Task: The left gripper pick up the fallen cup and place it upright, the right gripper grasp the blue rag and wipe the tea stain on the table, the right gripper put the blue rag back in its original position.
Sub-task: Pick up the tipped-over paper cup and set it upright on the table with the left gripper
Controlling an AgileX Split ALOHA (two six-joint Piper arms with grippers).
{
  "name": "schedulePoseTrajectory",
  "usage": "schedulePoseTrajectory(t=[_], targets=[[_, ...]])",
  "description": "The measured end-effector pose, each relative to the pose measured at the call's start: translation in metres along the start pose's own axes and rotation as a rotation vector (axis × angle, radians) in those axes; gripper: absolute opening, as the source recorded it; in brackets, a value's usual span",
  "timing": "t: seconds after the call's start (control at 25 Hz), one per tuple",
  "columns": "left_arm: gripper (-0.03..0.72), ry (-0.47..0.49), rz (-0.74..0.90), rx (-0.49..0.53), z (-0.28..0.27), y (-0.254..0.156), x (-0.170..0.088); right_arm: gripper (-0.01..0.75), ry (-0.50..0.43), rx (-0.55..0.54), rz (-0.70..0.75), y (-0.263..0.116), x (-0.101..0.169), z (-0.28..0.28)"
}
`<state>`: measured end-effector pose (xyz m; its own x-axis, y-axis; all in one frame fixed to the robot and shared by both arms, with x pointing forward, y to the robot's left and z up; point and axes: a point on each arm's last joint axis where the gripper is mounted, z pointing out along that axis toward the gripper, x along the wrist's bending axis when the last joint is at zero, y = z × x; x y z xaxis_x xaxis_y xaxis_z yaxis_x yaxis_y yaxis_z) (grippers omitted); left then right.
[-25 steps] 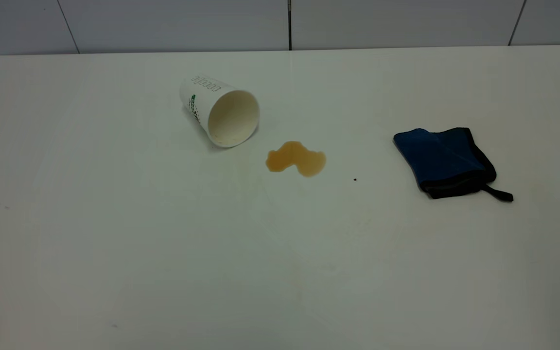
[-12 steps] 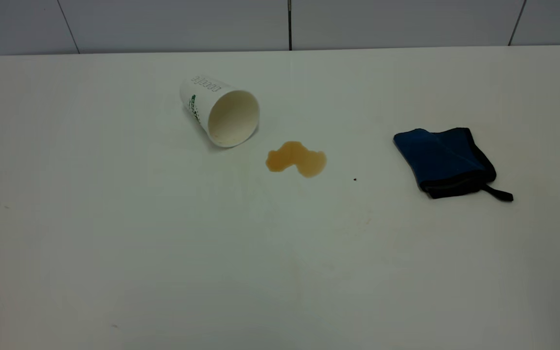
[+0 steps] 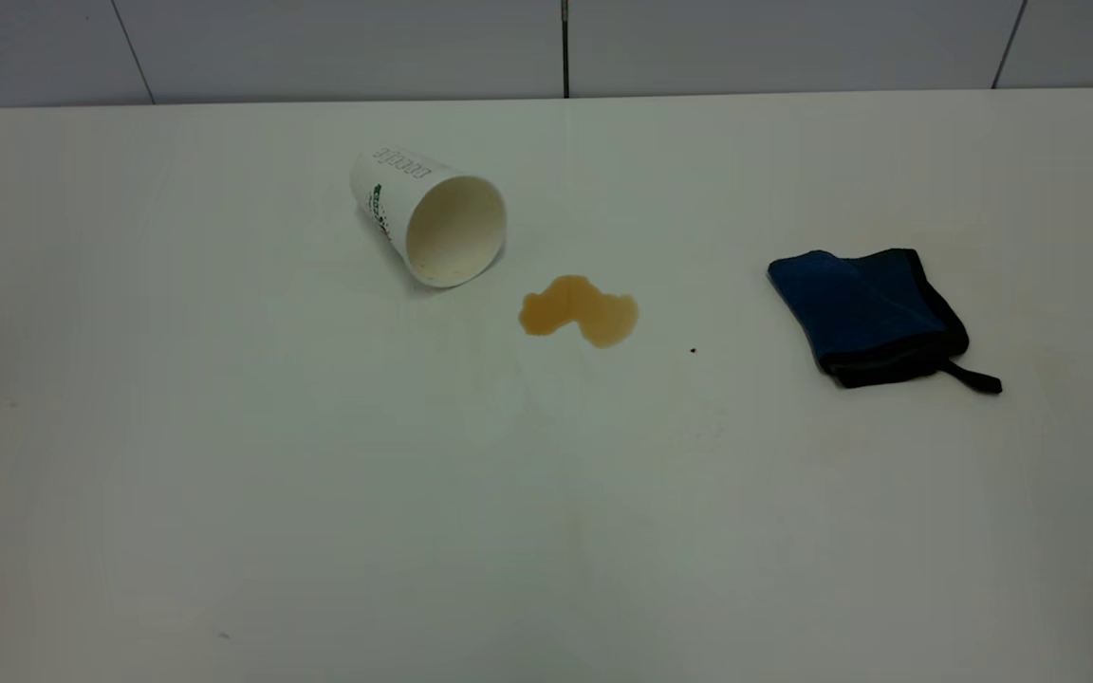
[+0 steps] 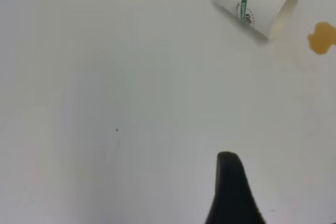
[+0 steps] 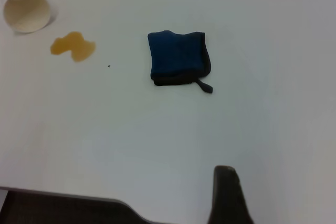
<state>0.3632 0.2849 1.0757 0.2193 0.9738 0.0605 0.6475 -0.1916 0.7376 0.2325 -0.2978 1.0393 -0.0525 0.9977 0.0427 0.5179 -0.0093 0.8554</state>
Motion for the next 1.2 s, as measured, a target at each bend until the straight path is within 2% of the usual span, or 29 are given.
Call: schedulePoseTrajectory(t=[0.28, 0.4, 0.64, 0.8, 0.92, 1.04, 1.12, 1.2], targets=[[0.535, -0.084, 0.07, 0.081, 0.074, 0.048, 0.004, 0.545, 0.0, 0.0, 0.0, 0.0, 0.0, 0.0], [0.535, -0.118, 0.127, 0.106, 0.104, 0.062, -0.004, 0.545, 0.0, 0.0, 0.0, 0.0, 0.0, 0.0], [0.535, -0.22, 0.26, 0.152, 0.174, 0.083, -0.051, 0.545, 0.0, 0.0, 0.0, 0.0, 0.0, 0.0], [0.535, -0.253, 0.364, 0.206, 0.231, 0.09, -0.083, 0.545, 0.0, 0.0, 0.0, 0.0, 0.0, 0.0], [0.533, -0.239, 0.399, 0.228, 0.269, 0.099, -0.101, 0.545, 0.0, 0.0, 0.0, 0.0, 0.0, 0.0], [0.531, -0.2, 0.379, 0.293, 0.3, 0.109, -0.115, 0.545, 0.0, 0.0, 0.0, 0.0, 0.0, 0.0], [0.532, -0.139, 0.425, 0.355, 0.318, 0.11, -0.123, 0.545, 0.0, 0.0, 0.0, 0.0, 0.0, 0.0], [0.532, -0.063, 0.463, 0.367, 0.331, 0.114, -0.135, 0.545, 0.0, 0.0, 0.0, 0.0, 0.0, 0.0]])
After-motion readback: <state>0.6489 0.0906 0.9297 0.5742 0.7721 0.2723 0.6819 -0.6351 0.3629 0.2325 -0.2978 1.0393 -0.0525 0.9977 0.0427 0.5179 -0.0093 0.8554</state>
